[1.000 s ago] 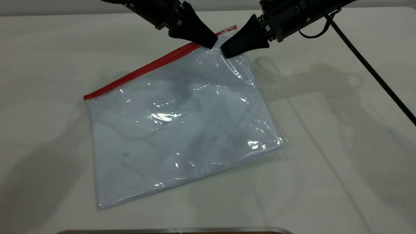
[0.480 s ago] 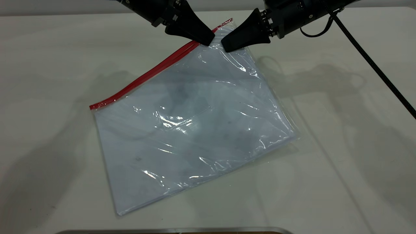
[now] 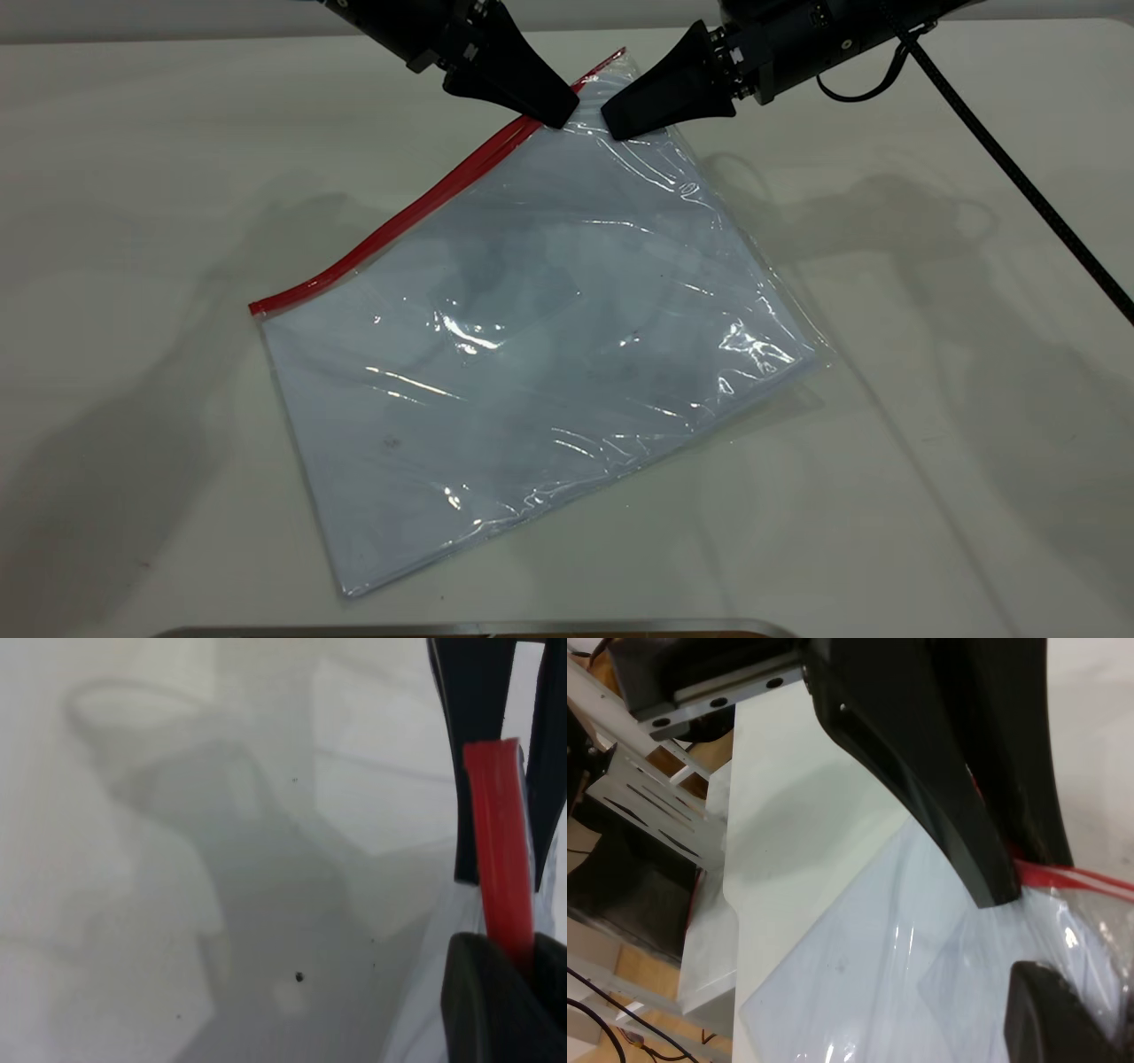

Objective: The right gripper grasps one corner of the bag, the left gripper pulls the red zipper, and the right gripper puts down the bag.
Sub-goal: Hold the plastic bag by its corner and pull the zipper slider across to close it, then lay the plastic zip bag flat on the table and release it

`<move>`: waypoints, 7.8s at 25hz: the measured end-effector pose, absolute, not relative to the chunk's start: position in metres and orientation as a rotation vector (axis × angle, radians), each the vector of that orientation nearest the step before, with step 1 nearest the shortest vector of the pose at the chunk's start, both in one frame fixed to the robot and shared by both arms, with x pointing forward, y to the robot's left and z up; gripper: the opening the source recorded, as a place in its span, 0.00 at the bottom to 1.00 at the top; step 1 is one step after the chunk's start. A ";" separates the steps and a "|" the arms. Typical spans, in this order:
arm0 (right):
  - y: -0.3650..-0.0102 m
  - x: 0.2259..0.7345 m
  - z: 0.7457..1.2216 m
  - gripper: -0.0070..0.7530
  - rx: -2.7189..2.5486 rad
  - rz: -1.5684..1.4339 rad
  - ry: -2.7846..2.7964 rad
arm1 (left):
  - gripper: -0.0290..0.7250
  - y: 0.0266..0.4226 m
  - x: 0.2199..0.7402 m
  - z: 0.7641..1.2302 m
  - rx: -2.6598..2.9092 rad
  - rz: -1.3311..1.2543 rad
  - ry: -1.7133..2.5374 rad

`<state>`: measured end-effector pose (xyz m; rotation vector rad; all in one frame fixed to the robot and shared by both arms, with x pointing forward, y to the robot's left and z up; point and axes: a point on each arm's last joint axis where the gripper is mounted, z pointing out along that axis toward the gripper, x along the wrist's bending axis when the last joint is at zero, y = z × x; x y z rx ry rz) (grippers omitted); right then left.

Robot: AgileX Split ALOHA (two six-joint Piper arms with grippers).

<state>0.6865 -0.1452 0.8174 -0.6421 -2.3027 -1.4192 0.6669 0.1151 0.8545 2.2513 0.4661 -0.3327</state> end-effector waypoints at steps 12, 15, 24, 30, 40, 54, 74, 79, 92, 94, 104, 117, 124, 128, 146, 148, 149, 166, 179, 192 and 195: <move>-0.145 0.687 0.816 0.05 -0.650 -1.424 -2.294 | 0.15 0.118 0.667 0.853 2.271 -0.341 0.482; -0.157 0.690 0.813 0.05 -0.681 -1.403 -2.330 | 0.17 0.133 0.667 0.847 2.375 -0.328 0.437; -0.179 0.698 0.810 0.05 -0.760 -1.395 -2.369 | 0.48 0.150 0.669 0.836 2.418 -0.325 0.460; -0.179 0.698 0.810 0.05 -0.740 -1.402 -2.383 | 0.55 0.145 0.679 0.840 2.316 -0.231 0.555; -0.157 0.689 0.808 0.05 -0.558 -1.377 -2.457 | 0.55 0.137 0.684 0.849 2.176 -0.189 0.552; -0.139 0.683 0.808 0.05 -0.494 -1.362 -2.459 | 0.55 0.122 0.674 0.848 2.165 -0.289 0.490; -0.139 0.685 0.810 0.05 -0.486 -1.368 -2.467 | 0.37 0.120 0.672 0.833 2.122 -0.340 0.513; -0.139 0.686 0.811 0.05 -0.483 -1.371 -2.470 | 0.34 0.120 0.672 0.833 2.121 -0.342 0.512; -0.139 0.686 0.811 0.05 -0.482 -1.372 -2.470 | 0.33 0.120 0.671 0.834 2.116 -0.349 0.510; -0.139 0.686 0.811 0.05 -0.482 -1.372 -2.470 | 0.29 0.120 0.671 0.833 2.116 -0.349 0.510; -0.139 0.686 0.811 0.05 -0.482 -1.372 -2.470 | 0.18 0.120 0.671 0.833 2.116 -0.350 0.511; -0.139 0.686 0.811 0.05 -0.497 -1.368 -2.462 | 0.11 0.122 0.669 0.831 2.157 -0.367 0.492; -0.154 0.690 0.812 0.05 -0.566 -1.373 -2.430 | 0.11 0.123 0.668 0.827 2.209 -0.356 0.491; -0.169 0.694 0.813 0.05 -0.612 -1.394 -2.418 | 0.11 0.125 0.668 0.825 2.238 -0.344 0.494; -0.193 0.702 0.815 0.05 -0.724 -1.436 -2.374 | 0.11 0.177 0.662 0.808 2.547 -0.491 0.647; -0.193 0.702 0.815 0.05 -0.724 -1.435 -2.375 | 0.11 0.180 0.661 0.807 2.577 -0.505 0.666; -0.193 0.702 0.815 0.05 -0.724 -1.435 -2.375 | 0.11 0.182 0.661 0.807 2.590 -0.512 0.675; -0.195 0.702 0.814 0.05 -0.732 -1.437 -2.376 | 0.11 0.207 0.652 0.801 2.848 -0.598 0.713; -0.198 0.704 0.813 0.27 -0.779 -1.424 -2.379 | 0.32 0.200 0.655 0.803 2.753 -0.589 0.791; -0.216 0.721 0.875 0.86 -0.999 -1.322 -2.597 | 0.83 0.196 0.680 0.874 2.666 -0.396 1.013; -0.227 0.719 0.941 0.83 -0.995 -1.375 -2.700 | 0.82 0.201 0.684 0.933 2.678 -0.304 1.106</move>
